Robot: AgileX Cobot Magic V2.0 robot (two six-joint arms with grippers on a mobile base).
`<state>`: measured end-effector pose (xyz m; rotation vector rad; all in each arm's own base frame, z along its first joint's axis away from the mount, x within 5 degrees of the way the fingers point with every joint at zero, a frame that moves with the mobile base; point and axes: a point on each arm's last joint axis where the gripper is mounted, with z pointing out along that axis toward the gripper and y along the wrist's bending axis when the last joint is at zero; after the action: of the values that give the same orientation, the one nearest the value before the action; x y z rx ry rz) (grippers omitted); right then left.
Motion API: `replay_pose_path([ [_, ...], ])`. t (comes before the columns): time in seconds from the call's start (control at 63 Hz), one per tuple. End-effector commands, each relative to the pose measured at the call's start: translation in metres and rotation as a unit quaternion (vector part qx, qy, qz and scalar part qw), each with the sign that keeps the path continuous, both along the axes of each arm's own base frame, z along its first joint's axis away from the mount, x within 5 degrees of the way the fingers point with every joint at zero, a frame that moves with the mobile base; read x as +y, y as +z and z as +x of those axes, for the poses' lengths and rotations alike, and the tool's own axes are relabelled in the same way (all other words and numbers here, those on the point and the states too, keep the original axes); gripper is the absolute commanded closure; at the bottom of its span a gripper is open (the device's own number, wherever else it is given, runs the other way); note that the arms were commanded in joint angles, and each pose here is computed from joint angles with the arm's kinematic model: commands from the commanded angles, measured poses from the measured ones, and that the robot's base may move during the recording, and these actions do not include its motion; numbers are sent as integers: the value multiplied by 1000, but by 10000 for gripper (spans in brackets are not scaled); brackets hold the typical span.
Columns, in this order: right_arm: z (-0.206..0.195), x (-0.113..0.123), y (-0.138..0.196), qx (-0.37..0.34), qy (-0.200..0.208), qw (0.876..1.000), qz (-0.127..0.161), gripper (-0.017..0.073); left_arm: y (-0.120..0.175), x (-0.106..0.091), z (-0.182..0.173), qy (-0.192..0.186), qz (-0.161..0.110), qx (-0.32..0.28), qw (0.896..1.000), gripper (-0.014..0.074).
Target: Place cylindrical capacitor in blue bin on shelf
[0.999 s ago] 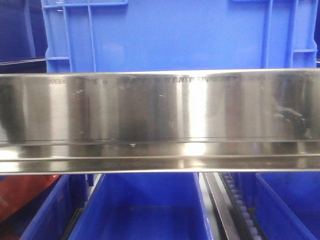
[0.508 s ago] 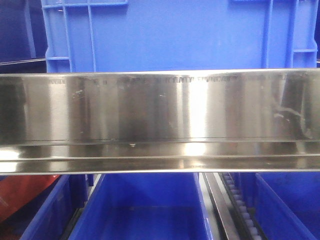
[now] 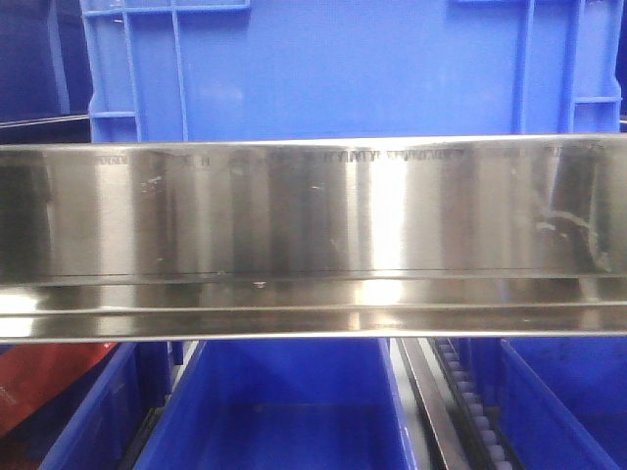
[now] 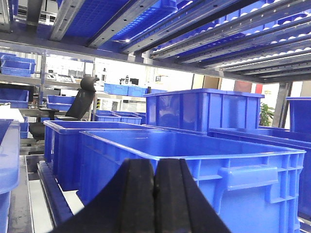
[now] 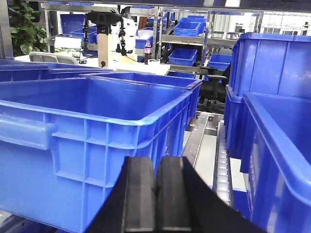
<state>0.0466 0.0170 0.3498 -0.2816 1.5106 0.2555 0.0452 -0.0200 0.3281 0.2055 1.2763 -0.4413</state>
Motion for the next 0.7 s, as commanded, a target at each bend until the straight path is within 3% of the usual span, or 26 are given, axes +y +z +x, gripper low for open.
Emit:
replay_pose_path([
  [0.0, -1, -1, -3, -14, -7, 1000, -6, 727, 0, 1, -1, 1, -7, -3, 1000, 705],
  [0.143, -1, -3, -37, -1, -19, 1000, -18, 727, 0, 1, -1, 1, -7, -3, 1000, 705],
  [0.27, -2, -8, -73, 18, -58, 998, 20, 727, 0, 1, -1, 1, -7, -3, 1000, 705],
  [0.444, 4, -10, -115, -6, -98, 995, 20, 727, 0, 1, -1, 1, -7, -3, 1000, 705],
  [0.682, 9, -10, -136, -24, -113, 993, 20, 727, 0, 1, -1, 1, -6, -1, 1000, 705],
])
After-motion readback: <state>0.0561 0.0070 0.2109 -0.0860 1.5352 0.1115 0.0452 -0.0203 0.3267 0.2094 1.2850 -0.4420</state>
